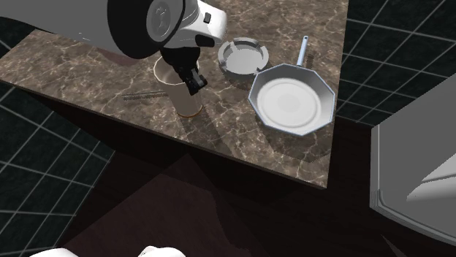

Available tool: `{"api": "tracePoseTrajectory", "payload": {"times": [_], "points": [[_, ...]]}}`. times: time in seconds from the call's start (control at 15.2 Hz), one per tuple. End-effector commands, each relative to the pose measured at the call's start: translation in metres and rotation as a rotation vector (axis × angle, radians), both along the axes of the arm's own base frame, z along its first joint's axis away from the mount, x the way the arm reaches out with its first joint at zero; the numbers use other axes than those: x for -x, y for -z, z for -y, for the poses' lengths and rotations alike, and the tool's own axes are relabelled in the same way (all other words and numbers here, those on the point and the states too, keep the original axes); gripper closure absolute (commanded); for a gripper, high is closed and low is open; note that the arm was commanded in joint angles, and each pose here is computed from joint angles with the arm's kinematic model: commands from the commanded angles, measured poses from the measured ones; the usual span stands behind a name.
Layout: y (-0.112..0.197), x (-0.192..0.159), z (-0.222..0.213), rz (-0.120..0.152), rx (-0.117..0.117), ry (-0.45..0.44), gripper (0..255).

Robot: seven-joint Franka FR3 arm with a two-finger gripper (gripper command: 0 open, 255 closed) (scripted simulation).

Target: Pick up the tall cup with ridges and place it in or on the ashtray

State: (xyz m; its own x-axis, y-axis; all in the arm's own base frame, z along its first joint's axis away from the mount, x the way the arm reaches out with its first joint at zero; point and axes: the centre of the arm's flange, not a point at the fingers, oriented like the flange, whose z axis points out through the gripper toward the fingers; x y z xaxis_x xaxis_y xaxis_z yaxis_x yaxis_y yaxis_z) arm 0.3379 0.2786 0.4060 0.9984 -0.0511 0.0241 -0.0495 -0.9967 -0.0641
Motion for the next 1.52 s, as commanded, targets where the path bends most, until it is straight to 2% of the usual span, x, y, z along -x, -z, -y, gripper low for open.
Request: {"api": "tracePoseTrajectory", "payload": {"times": [0.0,0.4,1.45], "points": [[0.000,0.000,0.000,0.000,0.000,0.000,255],[0.000,0.000,0.000,0.000,0.000,0.000,255],[-0.084,0.000,0.000,0.000,0.000,0.000,255]]}}
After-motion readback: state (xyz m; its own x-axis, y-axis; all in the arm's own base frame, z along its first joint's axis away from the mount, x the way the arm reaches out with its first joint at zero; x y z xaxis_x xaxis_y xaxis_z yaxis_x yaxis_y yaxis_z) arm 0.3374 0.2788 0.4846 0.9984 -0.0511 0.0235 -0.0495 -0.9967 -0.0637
